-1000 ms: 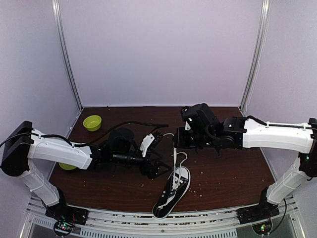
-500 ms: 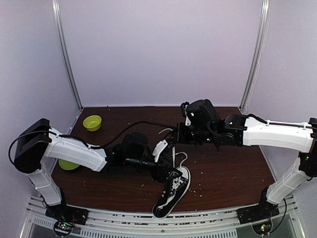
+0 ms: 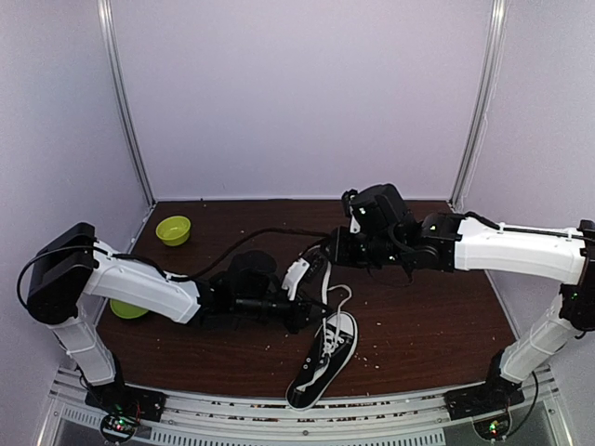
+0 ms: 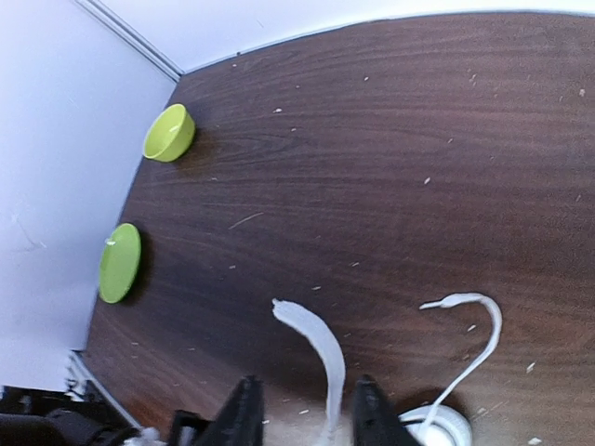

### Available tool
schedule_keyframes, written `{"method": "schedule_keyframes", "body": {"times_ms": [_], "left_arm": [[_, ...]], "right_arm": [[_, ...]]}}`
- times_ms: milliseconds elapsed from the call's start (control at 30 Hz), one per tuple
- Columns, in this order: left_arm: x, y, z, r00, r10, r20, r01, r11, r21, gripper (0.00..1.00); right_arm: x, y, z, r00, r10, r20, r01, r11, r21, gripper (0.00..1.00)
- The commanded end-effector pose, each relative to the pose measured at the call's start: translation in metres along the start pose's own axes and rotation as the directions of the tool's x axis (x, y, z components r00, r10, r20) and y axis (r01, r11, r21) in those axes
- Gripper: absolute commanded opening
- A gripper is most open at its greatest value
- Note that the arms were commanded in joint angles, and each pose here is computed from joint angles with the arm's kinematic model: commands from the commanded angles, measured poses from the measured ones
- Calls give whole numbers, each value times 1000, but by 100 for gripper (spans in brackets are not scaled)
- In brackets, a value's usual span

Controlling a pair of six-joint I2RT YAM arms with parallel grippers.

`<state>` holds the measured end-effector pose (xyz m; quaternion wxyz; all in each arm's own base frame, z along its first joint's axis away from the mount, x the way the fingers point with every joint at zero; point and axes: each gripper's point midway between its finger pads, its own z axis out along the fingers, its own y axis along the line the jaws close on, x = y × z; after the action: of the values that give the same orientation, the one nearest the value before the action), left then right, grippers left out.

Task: Tie the shoes

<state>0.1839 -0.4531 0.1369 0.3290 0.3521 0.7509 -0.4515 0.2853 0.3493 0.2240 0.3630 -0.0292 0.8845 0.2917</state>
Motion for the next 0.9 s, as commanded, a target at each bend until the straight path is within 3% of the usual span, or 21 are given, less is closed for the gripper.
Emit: {"method": "schedule_keyframes", "body": {"times_ms": [0,100,233,500,867], "left_arm": [[-6,11,-11,998,-26,64,30,997,-71,0],[2,16,-12,998,-52,46,56,995,-88,0],[7,18,-13,996,-77,47,81,993,-92,0],[9,18,-13,996,-81,43,85,992,-91,0],[9,17,-13,996,-79,41,82,993,-81,0]], "right_arm": [[24,-61,28,994,22,-108,-4,986,166,49],[41,-98,39,987,40,-158,3,965,264,62],[60,-127,46,981,70,-183,-6,943,332,65],[84,-153,73,963,41,-265,78,904,421,52],[83,-164,98,961,43,-273,86,893,442,46]]}}
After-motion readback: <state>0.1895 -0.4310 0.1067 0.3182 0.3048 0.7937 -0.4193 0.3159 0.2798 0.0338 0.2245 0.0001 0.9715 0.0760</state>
